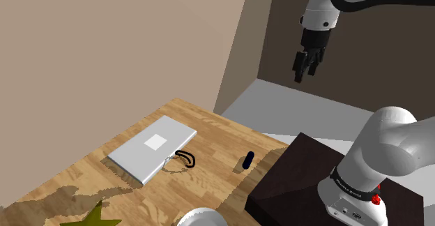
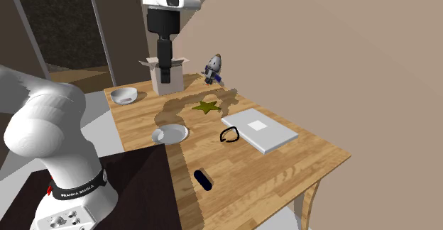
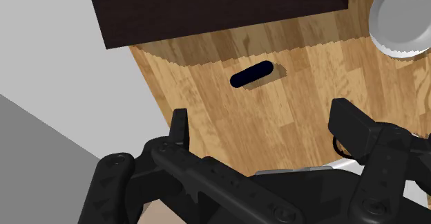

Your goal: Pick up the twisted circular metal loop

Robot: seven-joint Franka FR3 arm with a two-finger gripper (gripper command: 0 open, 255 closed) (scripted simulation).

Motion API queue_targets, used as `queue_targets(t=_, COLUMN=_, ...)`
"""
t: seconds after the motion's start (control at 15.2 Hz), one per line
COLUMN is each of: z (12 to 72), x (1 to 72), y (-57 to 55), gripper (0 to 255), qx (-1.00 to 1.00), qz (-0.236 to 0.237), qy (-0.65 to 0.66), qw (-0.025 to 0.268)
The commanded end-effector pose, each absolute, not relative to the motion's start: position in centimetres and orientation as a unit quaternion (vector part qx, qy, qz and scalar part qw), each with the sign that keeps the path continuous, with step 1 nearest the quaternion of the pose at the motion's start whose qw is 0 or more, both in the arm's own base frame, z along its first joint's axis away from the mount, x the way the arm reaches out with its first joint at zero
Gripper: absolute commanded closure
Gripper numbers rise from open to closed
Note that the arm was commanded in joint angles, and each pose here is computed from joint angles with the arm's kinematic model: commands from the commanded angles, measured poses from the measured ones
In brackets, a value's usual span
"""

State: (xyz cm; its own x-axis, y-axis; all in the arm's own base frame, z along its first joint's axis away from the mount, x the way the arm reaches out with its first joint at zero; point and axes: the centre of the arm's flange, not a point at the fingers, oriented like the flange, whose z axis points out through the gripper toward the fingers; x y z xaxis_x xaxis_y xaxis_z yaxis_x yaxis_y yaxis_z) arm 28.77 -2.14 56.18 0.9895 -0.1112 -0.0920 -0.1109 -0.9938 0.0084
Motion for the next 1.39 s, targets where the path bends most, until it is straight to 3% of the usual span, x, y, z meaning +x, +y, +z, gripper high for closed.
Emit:
queue_targets(t=0.0, z=56.2, x=28.8, y=-2.1, gripper=0, qx=0.997, qz=-0.046, qy=-0.056, qw=0.002)
queue_targets(t=1.32, z=37.9, x=43.1, y=9.9, gripper=0, qx=0.999, qz=-0.040, qy=0.024, qw=-0.009)
